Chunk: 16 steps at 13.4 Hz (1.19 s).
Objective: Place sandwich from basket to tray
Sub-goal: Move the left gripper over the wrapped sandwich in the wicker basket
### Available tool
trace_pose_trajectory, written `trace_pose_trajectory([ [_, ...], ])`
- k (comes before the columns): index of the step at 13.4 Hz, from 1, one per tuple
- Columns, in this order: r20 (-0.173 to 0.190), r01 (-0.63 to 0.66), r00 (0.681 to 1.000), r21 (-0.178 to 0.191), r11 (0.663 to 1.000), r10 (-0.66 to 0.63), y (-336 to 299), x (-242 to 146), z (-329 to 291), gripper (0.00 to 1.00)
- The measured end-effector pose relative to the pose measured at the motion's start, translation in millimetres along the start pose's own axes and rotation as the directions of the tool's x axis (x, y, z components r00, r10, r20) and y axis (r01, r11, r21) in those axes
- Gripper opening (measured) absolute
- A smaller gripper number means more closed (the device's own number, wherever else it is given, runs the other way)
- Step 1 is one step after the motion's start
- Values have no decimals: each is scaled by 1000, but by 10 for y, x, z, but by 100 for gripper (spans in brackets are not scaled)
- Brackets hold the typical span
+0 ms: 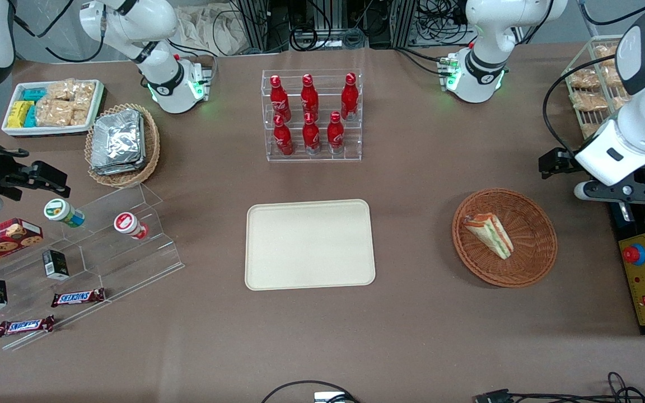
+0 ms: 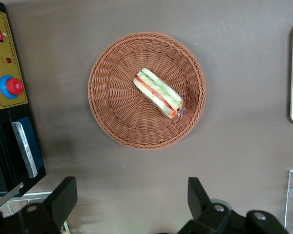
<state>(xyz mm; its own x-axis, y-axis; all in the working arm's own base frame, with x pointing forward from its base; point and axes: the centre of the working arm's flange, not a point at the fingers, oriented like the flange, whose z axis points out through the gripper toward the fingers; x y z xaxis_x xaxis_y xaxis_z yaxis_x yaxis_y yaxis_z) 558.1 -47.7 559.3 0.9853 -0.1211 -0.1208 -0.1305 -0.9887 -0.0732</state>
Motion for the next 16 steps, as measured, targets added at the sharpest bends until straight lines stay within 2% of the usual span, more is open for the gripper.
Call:
trace_pose_trajectory([
  [8,2,10,1000,-2,1000,-10,-50,-1,12,100],
  [10,12,59,998,-5,998,-59,-75,14,60,100],
  [12,39,164,986,-7,986,-164,-91,63,197,99],
  [16,116,351,930,-6,936,-348,-51,325,735,96],
])
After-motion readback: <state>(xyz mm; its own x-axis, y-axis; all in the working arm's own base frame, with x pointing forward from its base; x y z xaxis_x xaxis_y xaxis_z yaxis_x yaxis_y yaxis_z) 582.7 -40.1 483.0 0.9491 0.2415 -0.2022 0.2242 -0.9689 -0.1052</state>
